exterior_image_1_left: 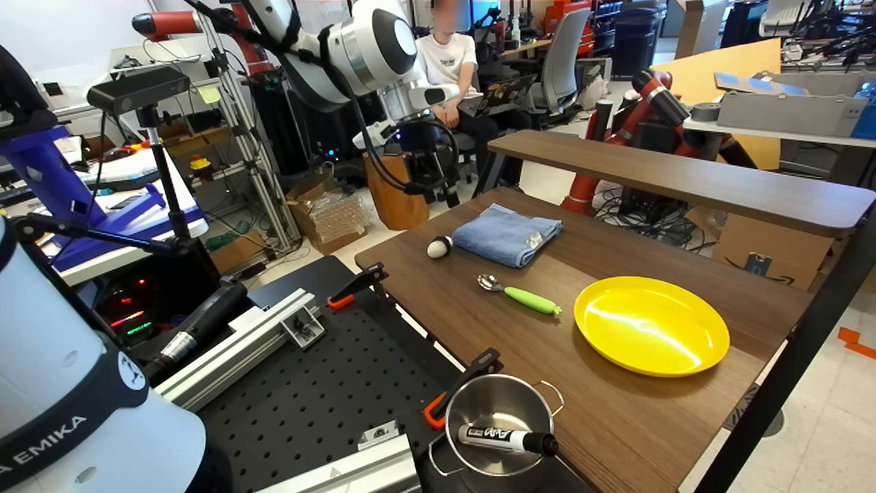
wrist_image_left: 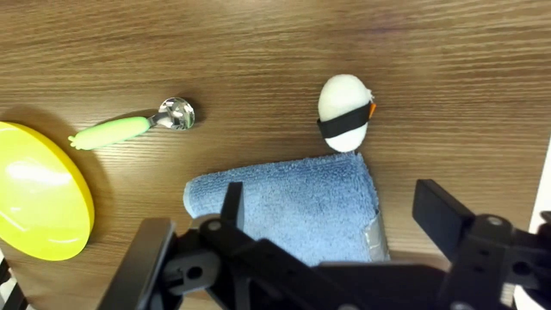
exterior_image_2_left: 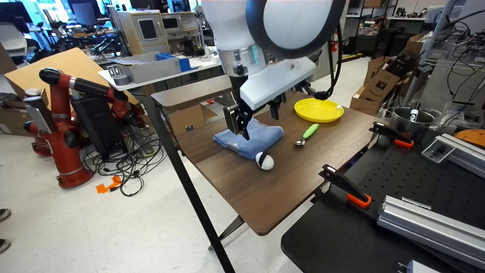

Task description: Pick up the white object on the towel and place it on the left

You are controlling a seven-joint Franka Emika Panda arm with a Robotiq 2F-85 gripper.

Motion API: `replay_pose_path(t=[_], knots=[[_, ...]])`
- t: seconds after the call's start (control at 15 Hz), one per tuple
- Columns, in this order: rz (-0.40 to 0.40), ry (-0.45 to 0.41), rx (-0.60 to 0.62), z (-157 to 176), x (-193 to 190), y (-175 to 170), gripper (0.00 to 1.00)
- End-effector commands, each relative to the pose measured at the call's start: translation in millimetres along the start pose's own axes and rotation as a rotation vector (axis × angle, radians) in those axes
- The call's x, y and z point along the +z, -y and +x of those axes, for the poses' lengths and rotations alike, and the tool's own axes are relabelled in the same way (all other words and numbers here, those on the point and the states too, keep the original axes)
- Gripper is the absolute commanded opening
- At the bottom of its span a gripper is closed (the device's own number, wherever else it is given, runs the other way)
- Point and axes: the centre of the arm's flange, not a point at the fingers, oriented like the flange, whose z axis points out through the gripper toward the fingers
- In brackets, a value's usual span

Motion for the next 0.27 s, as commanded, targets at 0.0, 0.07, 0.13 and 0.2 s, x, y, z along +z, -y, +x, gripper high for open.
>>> replay_pose_path(t=[0.0,0.07,0.13,0.2], knots=[[0.007,-0.007,0.005,-0.5,-8.8,-3.9,1.0],[0.008,-0.007,0.005,-0.9,-9.5,-4.3,1.0],[0.005,0.0,0.003,-2.0,-5.2,-3.3,1.0],[0.001,0.006,0.0,-3.7,-0.9,-1.5,1.0]])
